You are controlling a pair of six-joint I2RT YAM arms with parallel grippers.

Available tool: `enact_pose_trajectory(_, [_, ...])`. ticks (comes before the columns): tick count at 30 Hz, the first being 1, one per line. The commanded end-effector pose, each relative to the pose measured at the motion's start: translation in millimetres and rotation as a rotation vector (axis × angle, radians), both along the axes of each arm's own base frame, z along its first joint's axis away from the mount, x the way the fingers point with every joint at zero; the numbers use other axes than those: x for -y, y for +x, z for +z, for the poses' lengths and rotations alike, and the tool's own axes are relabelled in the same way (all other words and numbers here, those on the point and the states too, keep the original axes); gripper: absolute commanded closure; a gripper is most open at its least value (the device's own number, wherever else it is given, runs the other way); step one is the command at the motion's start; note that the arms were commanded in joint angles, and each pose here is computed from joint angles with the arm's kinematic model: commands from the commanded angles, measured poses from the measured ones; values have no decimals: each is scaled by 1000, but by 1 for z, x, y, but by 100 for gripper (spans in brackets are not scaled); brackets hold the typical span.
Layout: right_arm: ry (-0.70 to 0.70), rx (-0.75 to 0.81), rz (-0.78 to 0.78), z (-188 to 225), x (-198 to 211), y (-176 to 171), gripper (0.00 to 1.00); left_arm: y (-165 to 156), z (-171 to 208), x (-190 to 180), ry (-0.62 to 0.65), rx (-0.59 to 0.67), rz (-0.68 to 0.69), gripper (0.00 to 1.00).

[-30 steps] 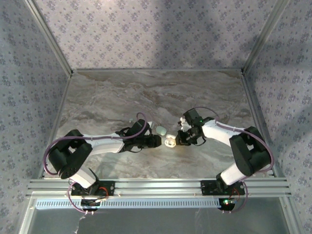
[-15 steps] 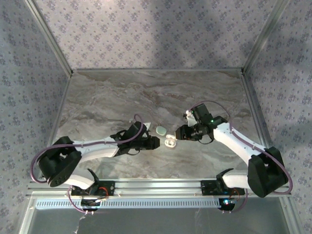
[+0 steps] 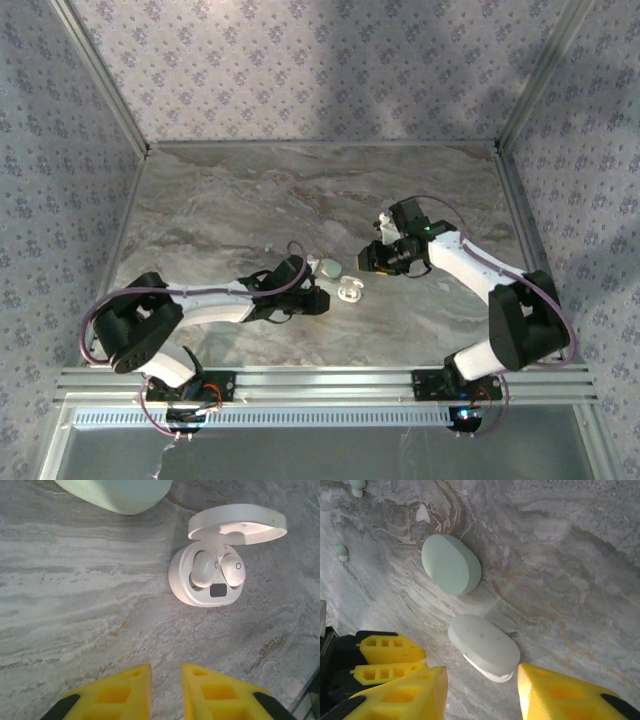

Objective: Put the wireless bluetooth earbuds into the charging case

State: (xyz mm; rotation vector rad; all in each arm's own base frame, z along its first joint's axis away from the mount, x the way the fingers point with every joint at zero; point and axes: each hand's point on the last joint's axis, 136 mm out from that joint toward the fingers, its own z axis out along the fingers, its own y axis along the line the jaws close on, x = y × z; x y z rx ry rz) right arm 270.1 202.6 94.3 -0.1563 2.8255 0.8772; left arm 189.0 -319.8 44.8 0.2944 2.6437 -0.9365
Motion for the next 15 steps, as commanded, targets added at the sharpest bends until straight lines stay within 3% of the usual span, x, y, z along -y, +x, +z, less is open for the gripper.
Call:
enact_pose_trajectory(1, [-39,-5,23,-4,-1,7,63,8,1,10,4,15,-8,80])
enact_pose_trajectory(15, [-80,-99,94,-34,-15,1,74,12,-16,21,-4,-17,-12,84])
